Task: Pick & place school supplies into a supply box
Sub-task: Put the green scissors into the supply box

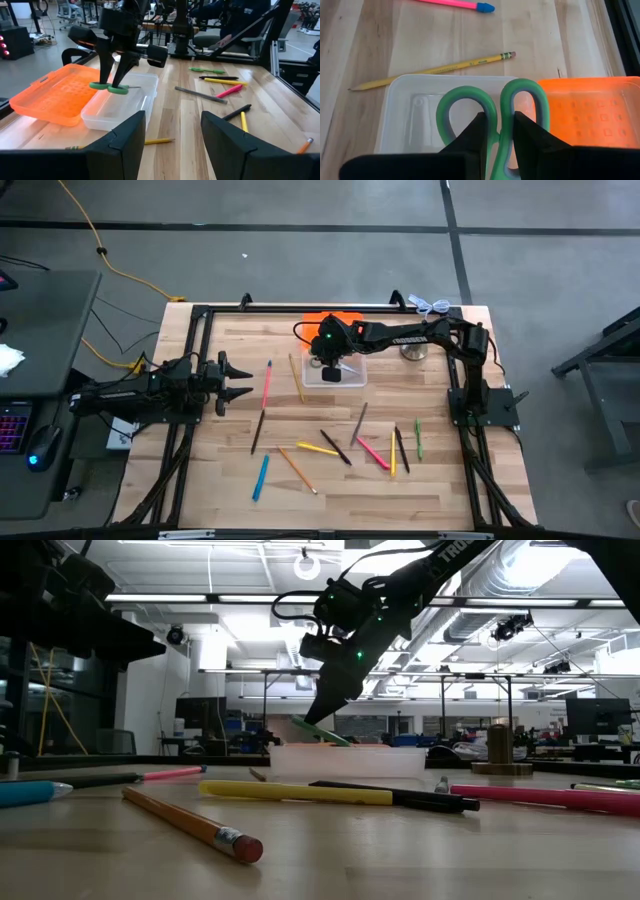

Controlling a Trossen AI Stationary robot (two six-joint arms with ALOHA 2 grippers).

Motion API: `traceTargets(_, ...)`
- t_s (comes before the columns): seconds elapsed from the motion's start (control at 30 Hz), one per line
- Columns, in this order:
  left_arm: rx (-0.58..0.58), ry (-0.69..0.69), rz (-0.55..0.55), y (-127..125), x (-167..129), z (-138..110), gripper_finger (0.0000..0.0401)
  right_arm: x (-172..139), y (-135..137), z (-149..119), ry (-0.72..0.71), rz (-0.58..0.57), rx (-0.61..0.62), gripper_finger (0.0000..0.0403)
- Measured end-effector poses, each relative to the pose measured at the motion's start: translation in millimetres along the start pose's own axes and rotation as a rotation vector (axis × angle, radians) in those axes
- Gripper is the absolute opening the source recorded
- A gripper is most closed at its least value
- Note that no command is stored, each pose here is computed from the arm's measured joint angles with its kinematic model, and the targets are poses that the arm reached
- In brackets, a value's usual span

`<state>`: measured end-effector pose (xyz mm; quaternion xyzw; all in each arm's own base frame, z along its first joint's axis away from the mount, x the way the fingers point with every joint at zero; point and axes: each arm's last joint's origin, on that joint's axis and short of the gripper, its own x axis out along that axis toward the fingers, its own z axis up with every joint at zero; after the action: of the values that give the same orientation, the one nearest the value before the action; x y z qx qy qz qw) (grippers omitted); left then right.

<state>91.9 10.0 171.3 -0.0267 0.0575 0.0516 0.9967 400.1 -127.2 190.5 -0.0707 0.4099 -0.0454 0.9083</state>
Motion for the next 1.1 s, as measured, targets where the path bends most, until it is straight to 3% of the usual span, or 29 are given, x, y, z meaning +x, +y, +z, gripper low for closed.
traceTargets(0.7,0.000,0.000,0.003,0,0,0,0.0223,0,2,0,-0.009,0.052,-0.024,0.0055)
traceTargets(1.1,0.000,-0.001,0.003,0,0,0,0.0223,26,7,-15,0.054,0.078,-0.020,0.0055)
